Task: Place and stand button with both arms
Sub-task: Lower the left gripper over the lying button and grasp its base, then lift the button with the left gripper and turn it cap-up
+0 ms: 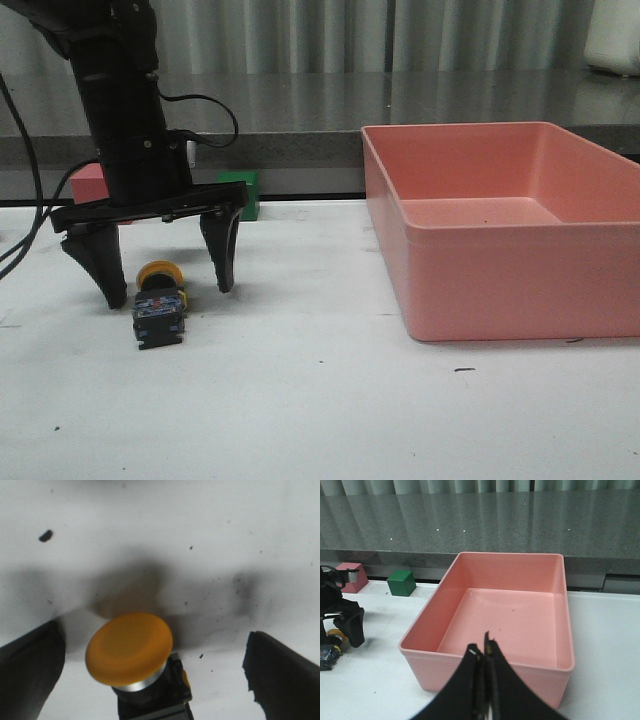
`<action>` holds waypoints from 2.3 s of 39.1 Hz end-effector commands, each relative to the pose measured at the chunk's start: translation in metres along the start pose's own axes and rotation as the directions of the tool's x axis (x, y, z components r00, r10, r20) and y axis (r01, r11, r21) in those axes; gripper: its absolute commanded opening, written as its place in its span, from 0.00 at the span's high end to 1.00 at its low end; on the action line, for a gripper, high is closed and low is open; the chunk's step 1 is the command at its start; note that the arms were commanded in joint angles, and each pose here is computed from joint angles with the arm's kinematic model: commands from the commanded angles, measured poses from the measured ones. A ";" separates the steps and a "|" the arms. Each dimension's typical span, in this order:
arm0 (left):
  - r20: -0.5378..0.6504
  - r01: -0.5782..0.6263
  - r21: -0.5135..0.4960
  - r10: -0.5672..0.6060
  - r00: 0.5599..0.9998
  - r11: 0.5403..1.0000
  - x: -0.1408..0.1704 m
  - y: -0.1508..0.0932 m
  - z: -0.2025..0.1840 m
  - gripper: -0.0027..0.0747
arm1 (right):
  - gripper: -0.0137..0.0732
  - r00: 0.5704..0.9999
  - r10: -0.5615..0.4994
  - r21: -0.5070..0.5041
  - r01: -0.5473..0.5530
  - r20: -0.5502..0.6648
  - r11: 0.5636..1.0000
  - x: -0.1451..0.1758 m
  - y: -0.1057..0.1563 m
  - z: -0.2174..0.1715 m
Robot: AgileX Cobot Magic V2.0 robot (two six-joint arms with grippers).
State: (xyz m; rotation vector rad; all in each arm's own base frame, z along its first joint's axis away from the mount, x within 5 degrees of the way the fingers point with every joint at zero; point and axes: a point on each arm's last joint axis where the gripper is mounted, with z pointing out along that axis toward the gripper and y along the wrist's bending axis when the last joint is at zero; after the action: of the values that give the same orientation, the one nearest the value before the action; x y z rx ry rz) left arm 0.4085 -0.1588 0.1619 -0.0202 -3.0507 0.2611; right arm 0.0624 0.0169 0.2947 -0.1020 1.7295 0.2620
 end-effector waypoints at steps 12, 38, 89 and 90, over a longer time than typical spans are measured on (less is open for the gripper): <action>0.021 -0.004 0.032 0.003 1.000 0.999 0.007 -0.008 -0.031 0.54 | 0.92 0.995 -0.011 0.012 0.010 0.103 1.000 -0.016 0.000 -0.002; 0.108 -0.024 0.058 0.018 0.994 0.998 0.004 -0.015 -0.058 0.70 | 0.92 0.995 -0.011 0.012 0.010 0.103 1.000 -0.016 0.000 -0.002; 0.854 -0.277 -0.034 0.172 0.492 0.960 0.109 0.000 -0.141 0.70 | 0.92 0.995 -0.011 0.012 0.010 0.103 1.000 -0.016 0.000 -0.002; 0.863 -0.281 -0.034 0.170 0.476 0.959 0.112 0.001 -0.141 0.70 | 0.92 0.995 -0.011 0.012 0.010 0.103 1.000 -0.016 0.000 -0.002</action>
State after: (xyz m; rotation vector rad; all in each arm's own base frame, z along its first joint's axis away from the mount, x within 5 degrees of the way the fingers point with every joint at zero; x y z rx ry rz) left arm 0.3193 -0.1336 0.2810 -0.3836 -3.8754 0.4609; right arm 0.0624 0.0169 0.2947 -0.1020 1.7295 0.2620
